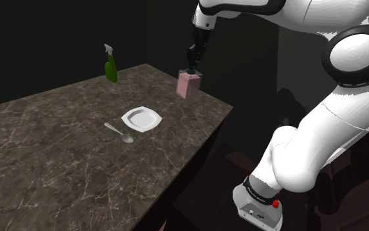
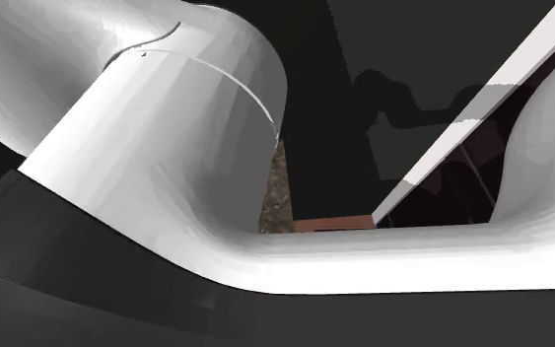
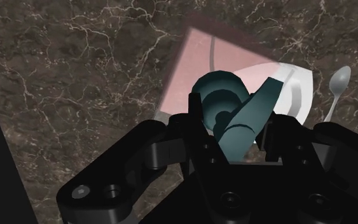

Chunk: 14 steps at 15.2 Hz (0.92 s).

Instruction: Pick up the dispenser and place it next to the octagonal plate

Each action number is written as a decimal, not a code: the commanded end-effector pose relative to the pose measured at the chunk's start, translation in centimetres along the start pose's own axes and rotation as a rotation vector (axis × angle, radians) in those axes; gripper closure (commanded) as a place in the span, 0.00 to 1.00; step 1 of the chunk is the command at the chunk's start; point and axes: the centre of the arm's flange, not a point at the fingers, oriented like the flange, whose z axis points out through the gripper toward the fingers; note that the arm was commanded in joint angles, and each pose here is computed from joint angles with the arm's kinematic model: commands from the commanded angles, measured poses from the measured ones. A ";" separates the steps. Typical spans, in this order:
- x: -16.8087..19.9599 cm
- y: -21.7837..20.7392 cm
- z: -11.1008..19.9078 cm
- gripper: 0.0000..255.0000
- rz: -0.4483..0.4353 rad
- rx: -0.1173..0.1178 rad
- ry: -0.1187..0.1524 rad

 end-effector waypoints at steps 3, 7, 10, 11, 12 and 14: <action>-0.1 0.1 2.2 1.00 0.000 0.000 0.001; -0.1 0.2 4.3 1.00 0.000 0.000 0.001; -0.1 0.3 5.8 1.00 0.000 0.000 0.001; -0.1 0.3 6.4 1.00 0.000 0.000 0.001; -0.1 0.3 6.9 1.00 0.000 0.000 0.001; -0.1 0.3 8.0 1.00 0.000 0.000 0.001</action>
